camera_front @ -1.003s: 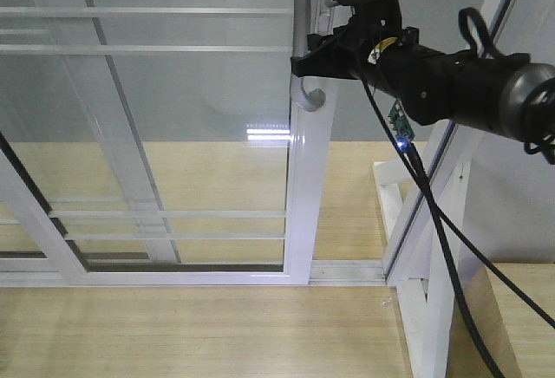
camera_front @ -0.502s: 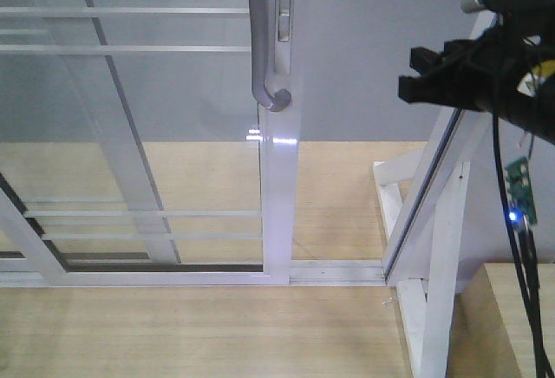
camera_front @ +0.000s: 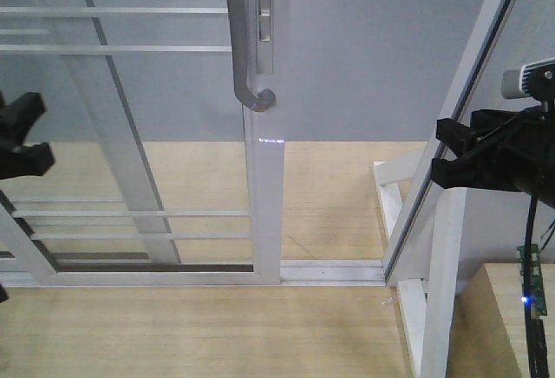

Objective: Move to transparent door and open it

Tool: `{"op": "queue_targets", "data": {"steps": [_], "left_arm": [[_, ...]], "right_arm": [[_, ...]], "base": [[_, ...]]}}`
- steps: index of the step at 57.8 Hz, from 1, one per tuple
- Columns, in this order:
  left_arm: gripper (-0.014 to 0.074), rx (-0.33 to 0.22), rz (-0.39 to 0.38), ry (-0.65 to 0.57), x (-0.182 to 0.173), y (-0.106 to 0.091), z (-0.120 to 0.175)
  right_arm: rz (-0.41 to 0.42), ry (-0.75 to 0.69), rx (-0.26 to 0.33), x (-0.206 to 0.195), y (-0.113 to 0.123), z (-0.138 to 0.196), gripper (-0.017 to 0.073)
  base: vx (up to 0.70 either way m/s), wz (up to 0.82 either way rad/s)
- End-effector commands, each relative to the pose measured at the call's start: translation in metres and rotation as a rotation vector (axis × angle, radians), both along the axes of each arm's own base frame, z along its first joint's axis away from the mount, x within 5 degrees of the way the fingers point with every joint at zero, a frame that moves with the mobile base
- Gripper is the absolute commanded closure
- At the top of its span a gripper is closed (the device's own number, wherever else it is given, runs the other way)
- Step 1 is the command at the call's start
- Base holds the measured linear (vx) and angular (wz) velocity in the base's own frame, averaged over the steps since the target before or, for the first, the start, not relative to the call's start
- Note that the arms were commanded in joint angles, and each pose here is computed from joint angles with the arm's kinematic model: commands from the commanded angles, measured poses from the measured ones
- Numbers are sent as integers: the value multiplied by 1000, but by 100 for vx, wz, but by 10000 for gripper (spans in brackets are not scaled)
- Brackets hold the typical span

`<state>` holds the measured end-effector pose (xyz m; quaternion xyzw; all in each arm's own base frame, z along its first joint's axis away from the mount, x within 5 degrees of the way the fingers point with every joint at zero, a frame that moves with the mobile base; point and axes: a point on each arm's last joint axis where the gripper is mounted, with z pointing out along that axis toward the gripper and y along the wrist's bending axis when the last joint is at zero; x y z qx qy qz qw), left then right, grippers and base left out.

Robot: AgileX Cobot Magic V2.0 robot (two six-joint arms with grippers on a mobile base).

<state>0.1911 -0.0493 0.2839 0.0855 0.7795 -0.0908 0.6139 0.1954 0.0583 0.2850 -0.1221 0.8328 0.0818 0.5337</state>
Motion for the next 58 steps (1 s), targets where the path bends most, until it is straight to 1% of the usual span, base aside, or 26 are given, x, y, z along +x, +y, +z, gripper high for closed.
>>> {"op": "queue_targets", "data": {"steps": [1,5,9,19,26,30,33,38,51,58], "left_arm": [[193,-34,-87,-173,17,-21,13],[193,-15,-143,-173,34,-37,5],[193,-26,-159,-164,52,-48,0],[193,-41,-162,-178,104,-70,-3],[193,-51,-161,-211,135,-82,6],[193,-66,-160,-232,150,-88,12],[193,-89,-158,-238,159,-91,16],[193,-109,-169,-252,171,-100,22],[193,-118,-206,-262,192,-126,23],[193,-121,-215,-264,202,-135,21]], "right_arm": [[-9,-126,25,3,-1,20,242],[-9,-126,25,3,-1,20,242],[-9,-126,25,3,-1,20,242],[-8,-127,23,3,-1,20,242],[-8,-127,23,3,-1,20,242],[-8,-126,23,3,-1,20,242],[-8,-125,23,3,-1,20,242],[-8,-125,23,3,-1,20,242],[-8,-111,19,5,0,17,242],[-8,-97,15,8,1,14,242]], "base": [[0,0],[0,0],[0,0],[0,0],[0,0],[0,0],[0,0],[0,0],[0,0],[0,0]]}}
